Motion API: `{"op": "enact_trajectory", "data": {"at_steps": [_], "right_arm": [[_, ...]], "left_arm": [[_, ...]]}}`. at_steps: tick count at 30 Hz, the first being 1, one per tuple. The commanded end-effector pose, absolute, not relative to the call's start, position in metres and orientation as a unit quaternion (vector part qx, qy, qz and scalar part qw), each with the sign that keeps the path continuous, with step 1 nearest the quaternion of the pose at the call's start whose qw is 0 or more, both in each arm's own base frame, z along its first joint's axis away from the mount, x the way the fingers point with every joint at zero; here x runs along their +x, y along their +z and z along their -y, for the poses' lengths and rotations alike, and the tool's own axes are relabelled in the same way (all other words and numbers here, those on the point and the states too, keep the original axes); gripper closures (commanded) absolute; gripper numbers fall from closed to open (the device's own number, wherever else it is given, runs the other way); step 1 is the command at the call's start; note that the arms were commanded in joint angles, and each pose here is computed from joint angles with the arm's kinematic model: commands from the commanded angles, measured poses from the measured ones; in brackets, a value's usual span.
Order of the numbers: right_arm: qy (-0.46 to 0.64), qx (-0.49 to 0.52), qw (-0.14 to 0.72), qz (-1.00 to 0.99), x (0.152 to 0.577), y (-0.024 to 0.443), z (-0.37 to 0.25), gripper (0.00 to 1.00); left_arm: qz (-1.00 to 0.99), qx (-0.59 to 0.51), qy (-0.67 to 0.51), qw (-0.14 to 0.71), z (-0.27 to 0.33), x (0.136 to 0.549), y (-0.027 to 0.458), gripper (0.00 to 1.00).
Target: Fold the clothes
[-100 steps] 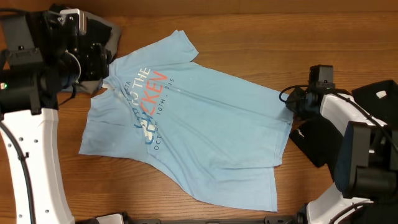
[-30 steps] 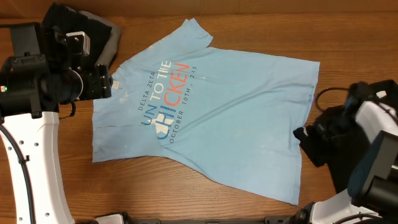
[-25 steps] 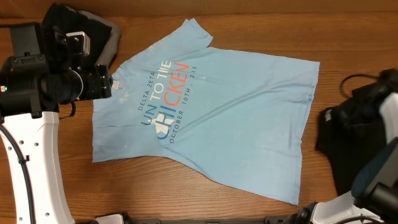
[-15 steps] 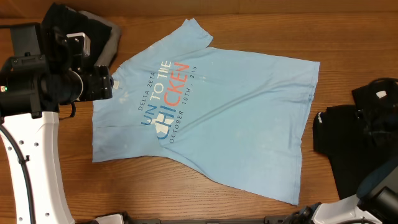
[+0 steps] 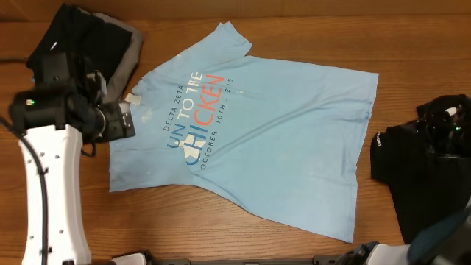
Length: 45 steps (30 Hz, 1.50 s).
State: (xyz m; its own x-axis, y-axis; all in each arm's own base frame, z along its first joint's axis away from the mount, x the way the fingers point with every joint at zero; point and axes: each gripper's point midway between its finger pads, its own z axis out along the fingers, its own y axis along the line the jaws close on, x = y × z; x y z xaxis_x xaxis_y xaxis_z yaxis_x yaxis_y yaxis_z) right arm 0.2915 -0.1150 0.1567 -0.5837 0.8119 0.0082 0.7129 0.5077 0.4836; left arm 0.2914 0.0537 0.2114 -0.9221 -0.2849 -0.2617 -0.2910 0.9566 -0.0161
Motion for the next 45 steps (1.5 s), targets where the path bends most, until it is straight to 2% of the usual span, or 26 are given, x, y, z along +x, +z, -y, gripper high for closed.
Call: {"op": "enact_trajectory", "data": {"at_steps": [1,5,8,9,14,18,21,24,28,31,33,37,40,45], "right_arm": [[0.229,0.388,0.126,-0.884,0.29,0.18,0.084,0.33],[0.205,0.355,0.093,-0.907,0.284,0.173,0.06,0.32],[0.198,0.327,0.076,-0.921,0.283,0.167,0.042,0.32],[0.198,0.321,0.071,-0.923,0.282,0.164,0.037,0.32],[0.195,0.305,0.034,-0.931,0.27,0.146,0.02,0.32],[0.172,0.316,-0.012,-0.933,0.246,0.119,0.019,0.3],[0.175,0.323,-0.053,-0.929,0.225,0.098,0.011,0.32],[0.171,0.342,-0.079,-0.921,0.209,0.074,0.007,0.33],[0.15,0.356,-0.036,-0.922,0.216,0.038,0.017,0.39],[0.151,0.369,-0.01,-0.917,0.223,0.021,0.019,0.54],[0.15,0.392,-0.028,-0.907,0.214,0.014,0.016,0.64],[0.133,0.401,-0.064,-0.904,0.191,0.004,0.013,0.67],[0.096,0.447,-0.086,-0.885,0.176,-0.002,0.019,0.71],[0.095,0.456,-0.081,-0.881,0.179,-0.002,0.021,0.71]], "left_arm": [[-0.974,-0.197,0.018,0.114,-0.069,0.286,0.171,0.13],[-0.976,-0.164,0.021,0.141,-0.074,0.301,0.139,0.18],[-0.977,-0.15,0.024,0.15,-0.075,0.307,0.115,0.35],[-0.977,-0.152,0.03,0.146,-0.077,0.307,0.106,0.36],[-0.982,-0.162,0.014,0.096,-0.077,0.309,0.059,0.32],[-0.986,-0.157,-0.021,0.047,-0.067,0.305,0.028,0.36],[-0.987,-0.157,-0.022,0.034,-0.066,0.303,0.02,0.36],[-0.986,-0.157,-0.024,0.043,-0.067,0.307,0.025,0.29],[-0.985,-0.155,-0.049,0.05,-0.059,0.313,0.032,0.28],[-0.986,-0.149,-0.05,0.051,-0.059,0.314,0.032,0.27],[-0.987,-0.148,-0.05,0.046,-0.058,0.312,0.032,0.27],[-0.987,-0.149,-0.048,0.034,-0.058,0.306,0.031,0.28],[-0.987,-0.155,-0.033,0.019,-0.062,0.298,0.03,0.45],[-0.979,-0.203,0.01,-0.003,-0.073,0.279,0.014,0.58]]}}
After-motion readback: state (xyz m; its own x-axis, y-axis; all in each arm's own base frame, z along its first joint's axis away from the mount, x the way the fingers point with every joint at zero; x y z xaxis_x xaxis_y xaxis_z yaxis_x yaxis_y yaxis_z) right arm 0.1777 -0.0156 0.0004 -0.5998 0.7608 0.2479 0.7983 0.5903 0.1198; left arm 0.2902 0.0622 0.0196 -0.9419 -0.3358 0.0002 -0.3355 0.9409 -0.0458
